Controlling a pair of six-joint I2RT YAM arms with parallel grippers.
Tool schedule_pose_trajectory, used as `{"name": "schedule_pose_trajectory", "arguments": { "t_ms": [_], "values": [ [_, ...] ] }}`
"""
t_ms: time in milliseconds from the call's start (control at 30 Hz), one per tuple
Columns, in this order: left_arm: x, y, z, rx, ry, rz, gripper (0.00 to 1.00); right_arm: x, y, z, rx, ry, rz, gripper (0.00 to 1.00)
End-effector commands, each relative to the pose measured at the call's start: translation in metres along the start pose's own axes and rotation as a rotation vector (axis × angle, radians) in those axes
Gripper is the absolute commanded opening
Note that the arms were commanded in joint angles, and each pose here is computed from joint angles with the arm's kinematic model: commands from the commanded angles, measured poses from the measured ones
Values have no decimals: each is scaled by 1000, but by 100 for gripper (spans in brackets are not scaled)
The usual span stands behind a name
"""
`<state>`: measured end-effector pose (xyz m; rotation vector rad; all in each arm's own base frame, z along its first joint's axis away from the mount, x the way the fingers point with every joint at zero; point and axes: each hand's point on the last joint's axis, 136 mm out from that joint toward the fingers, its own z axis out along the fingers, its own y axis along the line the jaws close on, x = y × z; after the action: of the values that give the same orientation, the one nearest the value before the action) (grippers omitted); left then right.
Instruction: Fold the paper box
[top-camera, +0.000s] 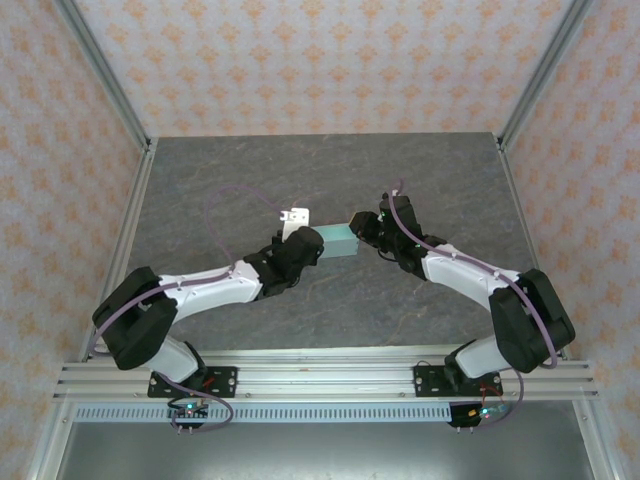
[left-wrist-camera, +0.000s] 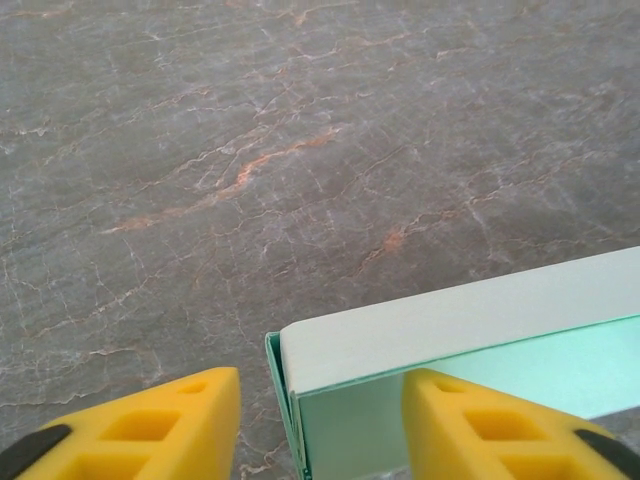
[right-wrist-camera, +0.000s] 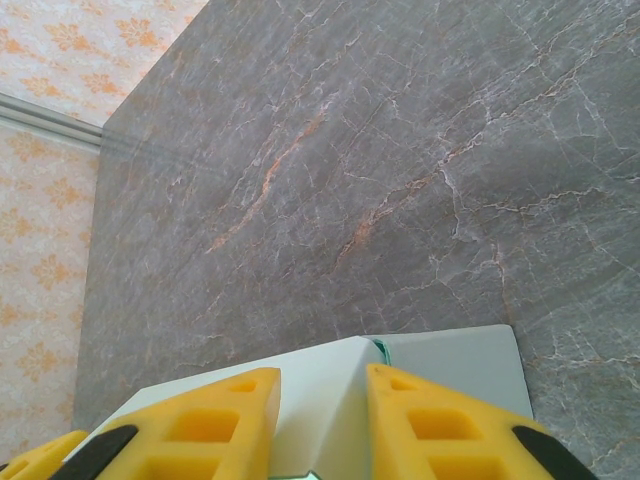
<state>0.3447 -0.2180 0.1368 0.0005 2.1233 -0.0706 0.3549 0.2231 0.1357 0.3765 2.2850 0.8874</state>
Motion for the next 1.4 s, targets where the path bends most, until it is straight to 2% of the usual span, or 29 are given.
{"name": "schedule_pose_trajectory", "arguments": {
  "t_ms": [0, 200, 367, 667, 800, 1100, 1367],
  "values": [
    [0, 3, -9, 16, 11, 6, 53, 40, -49, 0, 184, 129, -2, 26],
    [-11, 1, -22, 78, 16, -33, 61, 40, -49, 1, 187, 129, -4, 26],
    [-27, 7, -30, 153, 25, -137, 65, 39, -50, 2, 188, 129, -7, 26],
    [-35, 16, -3, 243, 126, -358, 65, 39, -49, 4, 188, 129, -8, 26],
    [-28, 15, 8, 257, 169, -405, 61, 38, -48, 3, 188, 128, -10, 26],
    [-2, 15, 22, 258, 214, -448, 41, 40, -51, 3, 192, 130, -6, 26],
    [36, 20, 30, 236, 277, -468, 35, 46, -62, 3, 225, 142, -12, 26]
  ]
}}
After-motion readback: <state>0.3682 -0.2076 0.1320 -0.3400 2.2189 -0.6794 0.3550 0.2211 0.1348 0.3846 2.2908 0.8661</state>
